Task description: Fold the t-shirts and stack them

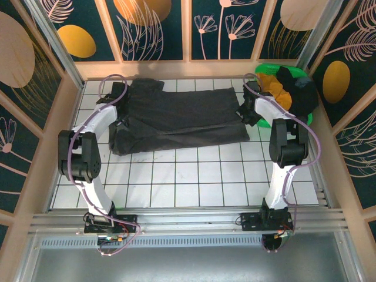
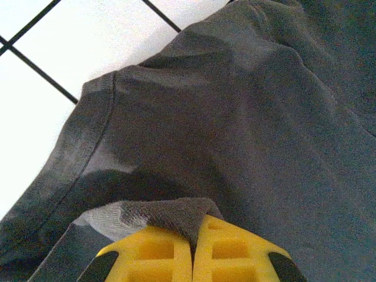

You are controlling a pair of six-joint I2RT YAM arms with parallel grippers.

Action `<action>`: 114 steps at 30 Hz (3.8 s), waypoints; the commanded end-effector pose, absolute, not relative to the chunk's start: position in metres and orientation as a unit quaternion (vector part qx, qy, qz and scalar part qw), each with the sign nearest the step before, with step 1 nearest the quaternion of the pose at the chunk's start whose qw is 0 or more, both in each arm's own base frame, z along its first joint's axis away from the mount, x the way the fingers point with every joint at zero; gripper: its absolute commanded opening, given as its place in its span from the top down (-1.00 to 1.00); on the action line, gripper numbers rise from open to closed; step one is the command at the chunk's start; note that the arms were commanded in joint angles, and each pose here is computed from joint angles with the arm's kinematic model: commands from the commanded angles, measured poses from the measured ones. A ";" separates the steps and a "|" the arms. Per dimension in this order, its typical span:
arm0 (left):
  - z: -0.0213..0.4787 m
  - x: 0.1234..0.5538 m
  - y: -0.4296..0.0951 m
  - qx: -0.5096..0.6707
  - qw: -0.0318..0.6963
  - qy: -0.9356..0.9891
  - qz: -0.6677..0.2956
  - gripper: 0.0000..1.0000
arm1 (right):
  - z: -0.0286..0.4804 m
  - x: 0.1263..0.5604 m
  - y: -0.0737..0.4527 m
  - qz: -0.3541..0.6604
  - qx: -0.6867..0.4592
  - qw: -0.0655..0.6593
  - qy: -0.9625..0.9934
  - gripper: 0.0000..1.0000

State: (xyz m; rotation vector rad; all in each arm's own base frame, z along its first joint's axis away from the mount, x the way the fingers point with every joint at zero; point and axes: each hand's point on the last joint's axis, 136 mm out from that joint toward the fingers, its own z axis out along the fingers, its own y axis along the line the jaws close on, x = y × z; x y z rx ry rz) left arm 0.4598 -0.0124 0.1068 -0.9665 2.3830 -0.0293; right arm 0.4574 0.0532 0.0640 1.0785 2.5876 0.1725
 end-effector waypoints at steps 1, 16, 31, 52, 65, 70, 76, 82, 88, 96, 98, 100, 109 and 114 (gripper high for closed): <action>0.111 0.478 -0.004 -0.347 0.302 0.888 0.004 1.00 | 0.069 0.466 0.044 0.041 0.393 0.180 0.901 1.00; 0.108 0.367 0.017 -0.399 0.220 0.890 -0.011 -0.31 | 0.108 0.443 0.061 0.086 0.280 0.225 0.929 0.02; 0.035 0.313 0.037 -0.589 0.160 0.780 -0.140 -0.14 | 0.043 0.369 0.071 0.096 0.230 0.159 0.955 0.05; 0.011 0.331 0.077 -0.630 0.178 0.744 -0.130 1.00 | 0.006 0.381 0.052 0.007 0.230 0.156 0.961 0.62; 0.026 0.283 0.097 -0.611 0.154 0.775 -0.045 1.00 | 0.010 0.308 0.052 -0.017 0.251 0.103 0.962 1.00; 0.031 0.261 0.111 -0.599 0.155 0.785 0.020 1.00 | 0.012 0.261 0.056 -0.012 0.245 0.070 0.967 1.00; 0.016 0.250 0.111 -0.582 0.141 0.800 0.040 1.00 | 0.001 0.234 0.062 0.009 0.239 0.040 0.970 1.00; 0.044 0.274 0.117 -0.575 0.183 0.797 0.022 0.20 | 0.027 0.251 0.068 0.014 0.238 0.076 0.968 0.31; 0.115 0.325 0.094 -0.530 0.239 0.814 -0.008 -0.12 | 0.083 0.289 0.100 0.079 0.200 0.161 0.963 0.14; 0.101 0.333 -0.015 -0.514 0.184 0.824 -0.155 -0.06 | 0.141 0.317 0.227 0.363 0.027 0.186 0.913 0.12; 0.086 0.328 -0.026 -0.521 0.166 0.820 -0.171 -0.01 | 0.140 0.320 0.235 0.364 0.019 0.182 0.913 0.12; 0.072 0.328 -0.037 -0.523 0.151 0.816 -0.195 0.01 | 0.139 0.324 0.238 0.368 0.019 0.180 0.912 0.12; 0.032 0.321 -0.044 -0.537 0.121 0.811 -0.196 0.07 | 0.144 0.327 0.251 0.395 0.008 0.172 0.902 0.11; 0.028 0.324 -0.044 -0.540 0.127 0.808 -0.198 0.13 | 0.144 0.324 0.255 0.397 0.005 0.167 0.902 0.11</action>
